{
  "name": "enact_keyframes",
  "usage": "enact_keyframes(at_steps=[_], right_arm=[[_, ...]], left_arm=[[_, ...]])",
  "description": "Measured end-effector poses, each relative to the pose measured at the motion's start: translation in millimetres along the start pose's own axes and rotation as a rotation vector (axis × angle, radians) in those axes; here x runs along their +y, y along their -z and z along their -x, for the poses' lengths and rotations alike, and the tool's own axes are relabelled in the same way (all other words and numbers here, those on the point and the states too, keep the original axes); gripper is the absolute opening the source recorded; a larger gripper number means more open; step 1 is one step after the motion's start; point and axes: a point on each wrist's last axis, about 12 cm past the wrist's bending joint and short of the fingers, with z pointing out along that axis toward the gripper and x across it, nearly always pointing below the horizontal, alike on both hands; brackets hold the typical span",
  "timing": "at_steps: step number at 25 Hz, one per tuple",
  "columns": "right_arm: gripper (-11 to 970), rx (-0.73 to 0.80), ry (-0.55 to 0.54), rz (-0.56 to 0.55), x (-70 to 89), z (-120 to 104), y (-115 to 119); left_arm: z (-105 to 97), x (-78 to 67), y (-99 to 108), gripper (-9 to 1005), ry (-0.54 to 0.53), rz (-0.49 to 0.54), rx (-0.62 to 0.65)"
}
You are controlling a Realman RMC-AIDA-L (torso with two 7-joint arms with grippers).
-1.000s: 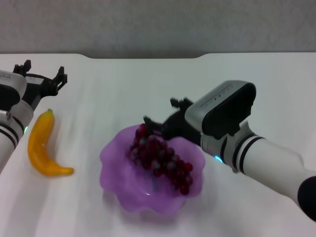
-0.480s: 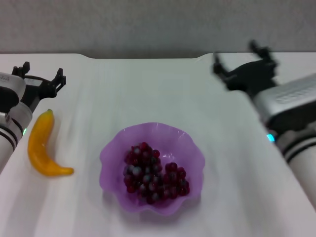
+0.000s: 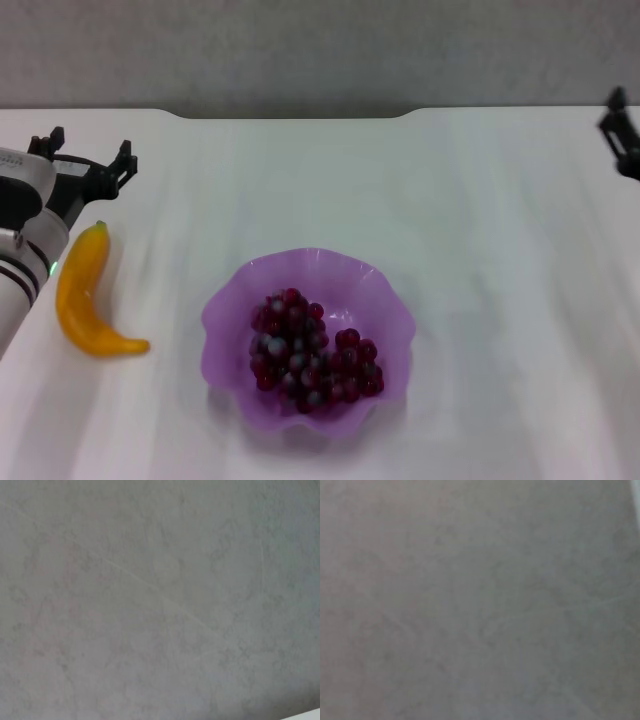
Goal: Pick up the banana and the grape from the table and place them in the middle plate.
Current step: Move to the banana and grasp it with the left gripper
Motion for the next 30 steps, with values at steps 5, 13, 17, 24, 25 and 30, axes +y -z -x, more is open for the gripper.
enact_keyframes(at_steps=[5, 13, 17, 24, 25, 30], right_arm=[[885, 0.017, 0.043, -0.041, -23.3, -6.5, 2.3], [885, 0.045, -0.003, -0.073, -36.0, -10.9, 0.8], [886, 0.059, -0.015, -0.072, -35.7, -12.8, 1.5], [885, 0.090, 0.007, -0.080, -44.2, -18.5, 11.3], [885, 0.097, 0.009, -0.080, -44.5, -19.5, 11.5], [886, 0.144, 0.003, -0.082, -45.0, -24.6, 10.9]], left_arm=[[0.0, -0.6, 0.0, 894, 0.011, -0.001, 0.000], [0.8, -2.7, -2.1, 894, 0.014, -0.006, 0.012], [5.4, -7.8, -8.8, 894, 0.037, -0.019, 0.042], [28.0, -29.1, -23.1, 893, 0.085, -0.094, 0.142], [31.5, -27.3, -26.2, 893, 0.086, -0.092, 0.184], [50.3, -12.6, -32.9, 892, 0.160, -0.091, 0.340]])
